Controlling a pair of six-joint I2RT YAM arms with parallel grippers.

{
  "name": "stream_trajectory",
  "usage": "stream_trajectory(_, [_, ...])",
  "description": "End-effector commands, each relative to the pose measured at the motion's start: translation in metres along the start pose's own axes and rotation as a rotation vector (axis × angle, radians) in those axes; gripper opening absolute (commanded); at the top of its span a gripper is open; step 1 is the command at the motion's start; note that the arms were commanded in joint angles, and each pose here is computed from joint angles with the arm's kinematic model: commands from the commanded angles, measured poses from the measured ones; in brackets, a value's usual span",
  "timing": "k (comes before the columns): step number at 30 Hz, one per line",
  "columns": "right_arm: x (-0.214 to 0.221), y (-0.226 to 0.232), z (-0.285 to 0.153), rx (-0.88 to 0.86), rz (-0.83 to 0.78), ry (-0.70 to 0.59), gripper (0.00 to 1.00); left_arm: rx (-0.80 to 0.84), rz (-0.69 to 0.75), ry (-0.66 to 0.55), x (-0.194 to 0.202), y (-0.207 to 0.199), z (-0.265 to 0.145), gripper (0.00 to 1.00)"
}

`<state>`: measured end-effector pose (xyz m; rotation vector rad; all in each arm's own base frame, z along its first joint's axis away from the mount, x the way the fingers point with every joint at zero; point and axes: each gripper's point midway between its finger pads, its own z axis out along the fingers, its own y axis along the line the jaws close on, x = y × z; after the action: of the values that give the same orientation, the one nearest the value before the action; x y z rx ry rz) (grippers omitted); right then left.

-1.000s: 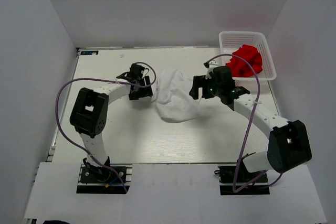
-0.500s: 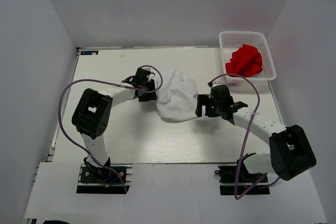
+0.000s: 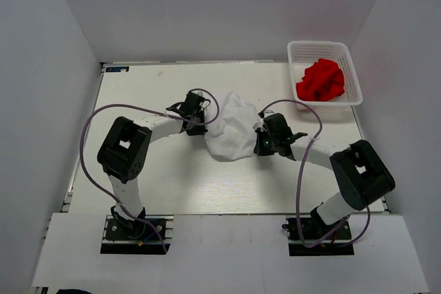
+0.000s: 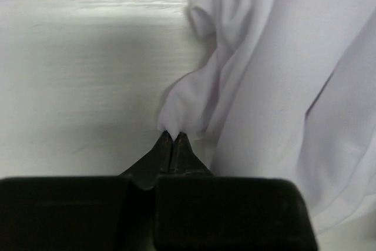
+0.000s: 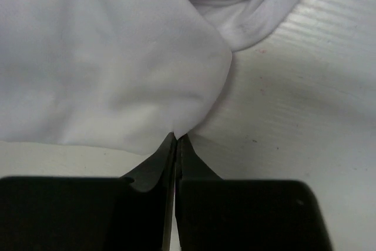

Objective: Fold and stack the t-shirts

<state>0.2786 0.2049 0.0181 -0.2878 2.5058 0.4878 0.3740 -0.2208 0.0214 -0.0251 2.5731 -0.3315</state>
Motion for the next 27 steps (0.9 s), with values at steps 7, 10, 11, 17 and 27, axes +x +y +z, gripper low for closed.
stream_trajectory(7, [-0.134,0.000,-0.092,0.134,0.017,-0.518,0.00,-0.280,-0.125,-0.385,-0.096,0.035,-0.117,0.00])
stream_trajectory(10, [-0.168,-0.009,-0.144,0.205,0.055,-0.704,0.00,-0.343,-0.162,-0.489,-0.119,0.045,-0.154,0.00])
stream_trajectory(11, [-0.178,-0.016,-0.161,0.259,0.060,-0.752,0.00,-0.355,-0.172,-0.518,-0.125,0.047,-0.166,0.00])
stream_trajectory(17, [-0.217,-0.046,-0.266,0.513,0.136,-0.990,0.00,-0.413,-0.302,-0.783,-0.166,0.070,-0.276,0.00])
stream_trajectory(27, [-0.268,0.029,-0.427,0.209,-0.076,-1.329,0.00,-0.119,-0.298,-1.179,-0.200,0.051,-0.475,0.00])
